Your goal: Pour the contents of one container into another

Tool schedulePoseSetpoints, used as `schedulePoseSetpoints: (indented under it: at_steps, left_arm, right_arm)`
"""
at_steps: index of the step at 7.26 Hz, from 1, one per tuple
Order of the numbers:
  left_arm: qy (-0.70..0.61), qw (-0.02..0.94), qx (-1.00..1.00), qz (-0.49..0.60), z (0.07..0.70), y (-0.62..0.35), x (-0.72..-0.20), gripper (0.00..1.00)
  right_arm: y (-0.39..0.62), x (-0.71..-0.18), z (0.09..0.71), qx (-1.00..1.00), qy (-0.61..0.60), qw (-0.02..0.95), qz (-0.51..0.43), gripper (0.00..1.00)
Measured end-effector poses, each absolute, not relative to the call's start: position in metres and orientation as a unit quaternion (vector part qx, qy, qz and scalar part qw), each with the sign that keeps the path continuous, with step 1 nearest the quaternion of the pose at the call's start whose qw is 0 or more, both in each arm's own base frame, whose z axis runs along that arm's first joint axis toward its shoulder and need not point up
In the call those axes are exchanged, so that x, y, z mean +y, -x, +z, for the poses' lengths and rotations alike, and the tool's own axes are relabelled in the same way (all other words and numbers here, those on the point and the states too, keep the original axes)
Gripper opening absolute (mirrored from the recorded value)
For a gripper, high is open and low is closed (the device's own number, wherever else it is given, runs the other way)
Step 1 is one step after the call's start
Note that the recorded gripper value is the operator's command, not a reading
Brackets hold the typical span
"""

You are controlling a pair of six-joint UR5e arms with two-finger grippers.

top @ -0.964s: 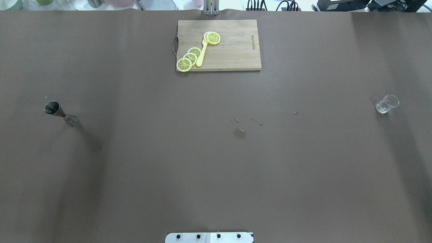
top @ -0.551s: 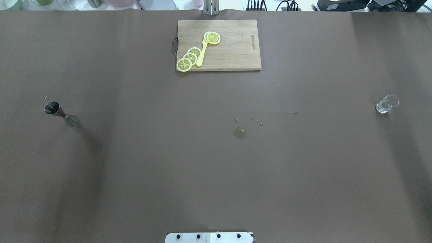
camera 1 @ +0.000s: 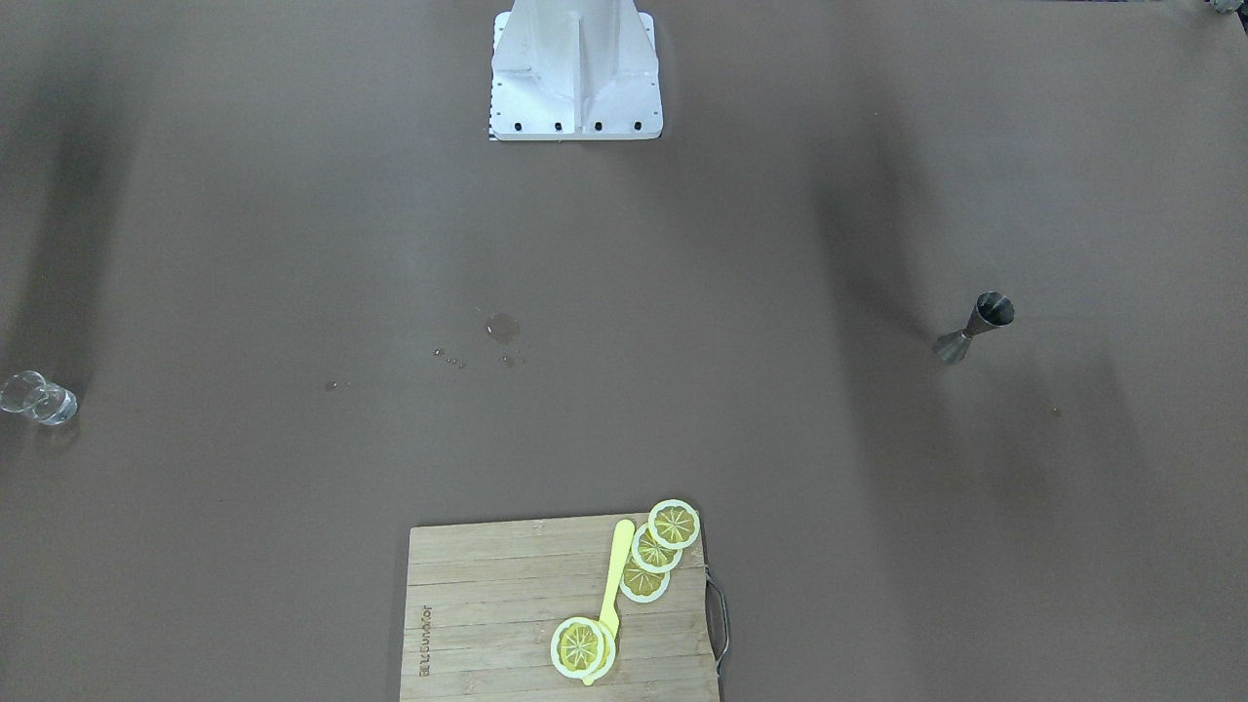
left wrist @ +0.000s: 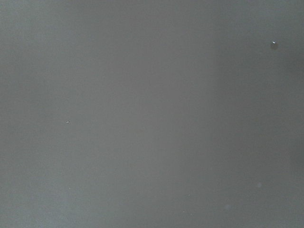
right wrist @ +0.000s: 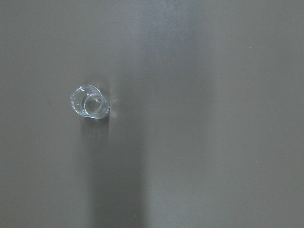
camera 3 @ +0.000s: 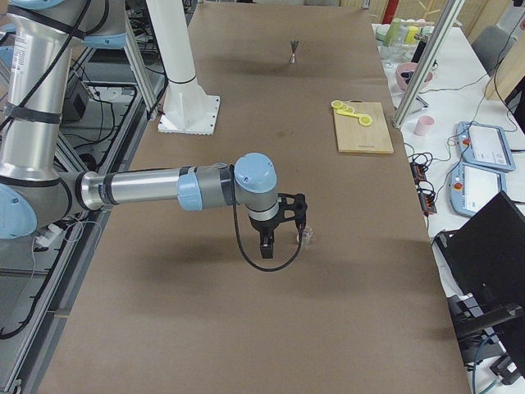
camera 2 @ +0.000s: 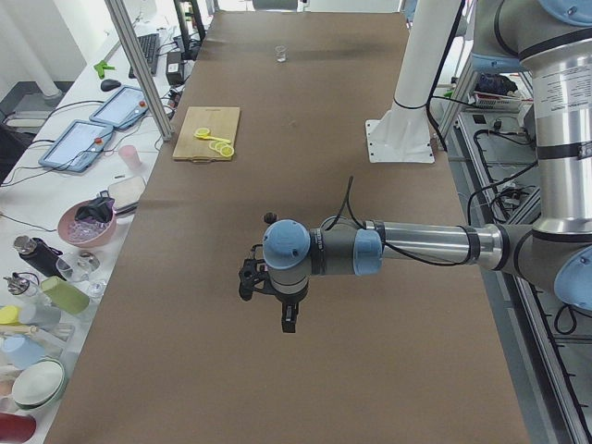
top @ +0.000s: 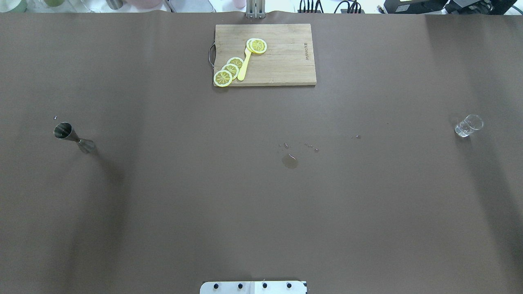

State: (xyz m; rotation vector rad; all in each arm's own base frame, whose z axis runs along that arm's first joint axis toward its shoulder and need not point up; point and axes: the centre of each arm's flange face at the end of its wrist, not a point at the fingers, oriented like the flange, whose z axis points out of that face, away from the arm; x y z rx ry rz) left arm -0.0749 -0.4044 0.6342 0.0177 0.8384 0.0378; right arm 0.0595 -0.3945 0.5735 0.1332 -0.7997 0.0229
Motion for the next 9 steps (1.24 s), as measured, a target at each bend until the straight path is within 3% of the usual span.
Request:
schedulePoseSetpoints:
  at_steps: [9]
  left_arm:
    - [-0.007,0.913,0.407,0.018,0.636,0.074,-0.405,0.99]
  right_arm:
    - [-0.059,-0.408,0.567,-0.391,-0.073,0.918,0.008,1.00]
